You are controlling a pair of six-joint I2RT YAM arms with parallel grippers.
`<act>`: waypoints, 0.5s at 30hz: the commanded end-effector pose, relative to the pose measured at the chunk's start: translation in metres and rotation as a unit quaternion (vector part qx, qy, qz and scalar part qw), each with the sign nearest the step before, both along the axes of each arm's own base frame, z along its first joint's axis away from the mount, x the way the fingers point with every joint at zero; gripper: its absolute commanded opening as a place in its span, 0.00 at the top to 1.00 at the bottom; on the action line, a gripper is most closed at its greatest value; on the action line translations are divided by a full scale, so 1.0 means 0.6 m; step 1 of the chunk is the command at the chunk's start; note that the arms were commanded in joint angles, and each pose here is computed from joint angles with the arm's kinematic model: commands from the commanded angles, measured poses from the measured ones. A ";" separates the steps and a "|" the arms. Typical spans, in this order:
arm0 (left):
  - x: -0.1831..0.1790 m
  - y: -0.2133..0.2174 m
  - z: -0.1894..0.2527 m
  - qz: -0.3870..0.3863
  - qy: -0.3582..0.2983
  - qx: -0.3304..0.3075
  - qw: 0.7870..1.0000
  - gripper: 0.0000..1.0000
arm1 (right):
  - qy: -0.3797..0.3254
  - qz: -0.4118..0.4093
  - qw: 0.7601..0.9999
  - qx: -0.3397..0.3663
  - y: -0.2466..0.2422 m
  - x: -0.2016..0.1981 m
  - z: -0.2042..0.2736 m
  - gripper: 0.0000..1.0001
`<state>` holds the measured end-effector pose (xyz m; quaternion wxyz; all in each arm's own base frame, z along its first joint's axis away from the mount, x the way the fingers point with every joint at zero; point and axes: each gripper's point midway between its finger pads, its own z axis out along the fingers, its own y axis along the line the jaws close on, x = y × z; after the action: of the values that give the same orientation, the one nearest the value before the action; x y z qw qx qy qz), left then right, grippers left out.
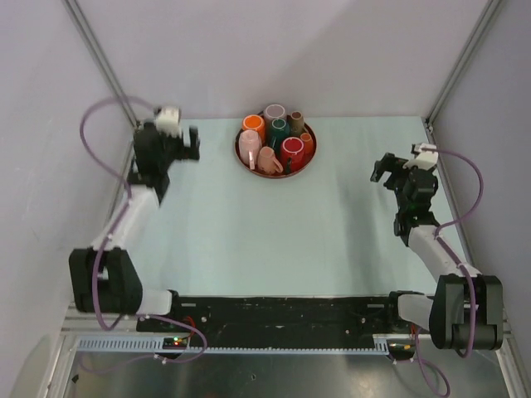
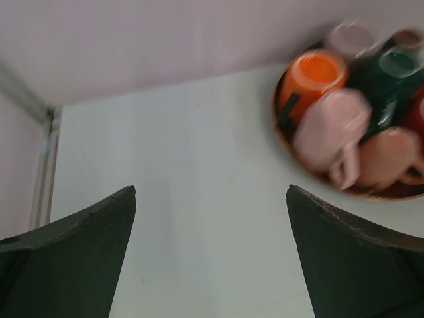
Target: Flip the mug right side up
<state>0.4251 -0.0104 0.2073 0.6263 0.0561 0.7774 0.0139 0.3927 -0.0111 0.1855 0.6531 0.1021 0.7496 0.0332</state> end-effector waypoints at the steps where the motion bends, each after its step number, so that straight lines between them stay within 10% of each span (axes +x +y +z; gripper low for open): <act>1: -0.026 -0.131 0.048 -0.189 0.188 -0.046 0.963 0.02 | 0.025 0.012 0.999 0.040 0.037 0.008 0.027 0.00; 6: 0.010 -0.238 0.074 -0.183 0.193 0.039 0.963 0.09 | 0.028 0.025 0.998 0.049 0.076 0.012 0.047 0.02; 15: 0.127 -0.282 -0.013 -0.016 0.206 -0.035 0.978 0.30 | 0.048 0.047 0.997 0.033 0.123 -0.012 0.040 0.03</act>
<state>0.4718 -0.2080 0.2138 0.4496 0.1611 0.8740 -0.0902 0.3877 0.0603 0.1900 0.5989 0.0824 0.7913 0.0915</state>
